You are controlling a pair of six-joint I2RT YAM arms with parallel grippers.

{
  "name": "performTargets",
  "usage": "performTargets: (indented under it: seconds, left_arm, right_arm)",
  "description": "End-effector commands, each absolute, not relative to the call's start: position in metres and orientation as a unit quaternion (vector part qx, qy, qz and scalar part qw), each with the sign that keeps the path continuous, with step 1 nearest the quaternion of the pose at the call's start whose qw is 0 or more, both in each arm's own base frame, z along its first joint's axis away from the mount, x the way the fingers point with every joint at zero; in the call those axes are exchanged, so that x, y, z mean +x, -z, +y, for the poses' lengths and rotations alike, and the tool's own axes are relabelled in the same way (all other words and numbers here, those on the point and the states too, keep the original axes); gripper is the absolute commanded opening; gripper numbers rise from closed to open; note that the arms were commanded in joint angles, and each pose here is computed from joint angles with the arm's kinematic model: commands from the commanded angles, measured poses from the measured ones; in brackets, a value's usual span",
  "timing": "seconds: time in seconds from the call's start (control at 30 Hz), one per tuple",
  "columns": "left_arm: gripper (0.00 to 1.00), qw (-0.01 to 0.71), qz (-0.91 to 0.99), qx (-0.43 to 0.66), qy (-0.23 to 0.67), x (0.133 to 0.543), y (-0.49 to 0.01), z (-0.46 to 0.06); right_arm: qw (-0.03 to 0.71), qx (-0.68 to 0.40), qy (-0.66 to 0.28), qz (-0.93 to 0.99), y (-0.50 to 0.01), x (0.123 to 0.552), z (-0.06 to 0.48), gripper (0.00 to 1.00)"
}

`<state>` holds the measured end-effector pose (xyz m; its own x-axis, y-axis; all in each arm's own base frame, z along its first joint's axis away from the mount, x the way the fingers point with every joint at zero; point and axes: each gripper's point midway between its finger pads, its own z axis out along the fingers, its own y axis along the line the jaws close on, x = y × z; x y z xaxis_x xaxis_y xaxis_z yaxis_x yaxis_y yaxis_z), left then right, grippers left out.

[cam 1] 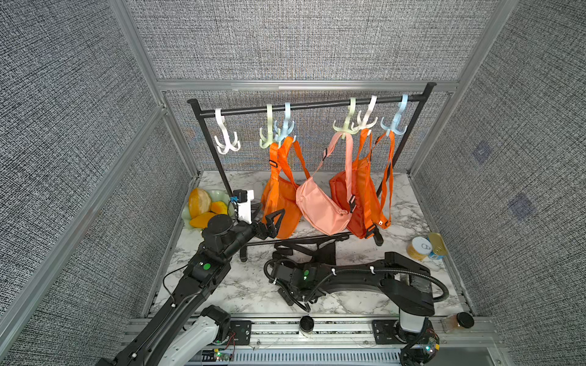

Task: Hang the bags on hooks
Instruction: Pick up the bag from the center of the board.

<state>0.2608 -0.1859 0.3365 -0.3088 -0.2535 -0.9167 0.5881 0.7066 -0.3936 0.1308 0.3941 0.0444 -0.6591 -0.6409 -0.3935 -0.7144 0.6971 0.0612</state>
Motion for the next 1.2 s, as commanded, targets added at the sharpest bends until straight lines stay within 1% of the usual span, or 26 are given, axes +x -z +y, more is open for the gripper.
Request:
performTargets:
  seconds: [0.0, 0.17, 0.33, 0.53, 0.67, 0.83, 0.93, 1.17]
  left_arm:
    - [0.99, 0.593, 0.714, 0.105, 0.358, 0.250, -0.354, -0.173]
    - [0.99, 0.623, 0.692, 0.109, 0.348, 0.227, -0.389, -0.156]
    - [0.99, 0.632, 0.644, 0.175, 0.395, 0.193, -0.414, -0.167]
    - [0.99, 0.606, 0.629, 0.227, 0.430, 0.181, -0.423, -0.186]
    - [0.99, 0.611, 0.610, 0.237, 0.446, 0.177, -0.439, -0.191]
    - [0.99, 0.603, 0.593, 0.260, 0.466, 0.174, -0.455, -0.206]
    - [0.99, 0.589, 0.591, 0.283, 0.473, 0.172, -0.452, -0.226]
    - [0.99, 0.563, 0.613, 0.338, 0.440, 0.165, -0.431, -0.282]
  right_arm:
    - [0.186, -0.368, -0.132, 0.902, -0.069, 0.129, 0.397, 0.00]
    - [0.225, -0.386, -0.209, 0.870, -0.129, 0.122, 0.404, 0.00]
    - [0.276, -0.383, -0.299, 0.829, -0.201, 0.120, 0.400, 0.00]
    - [0.335, -0.346, -0.425, 0.767, -0.285, 0.123, 0.379, 0.00]
    - [0.362, -0.312, -0.486, 0.732, -0.330, 0.132, 0.357, 0.00]
    - [0.416, -0.265, -0.529, 0.691, -0.391, 0.142, 0.319, 0.00]
    - [0.456, -0.219, -0.528, 0.682, -0.419, 0.158, 0.292, 0.00]
    - [0.528, -0.106, -0.507, 0.673, -0.456, 0.188, 0.238, 0.00]
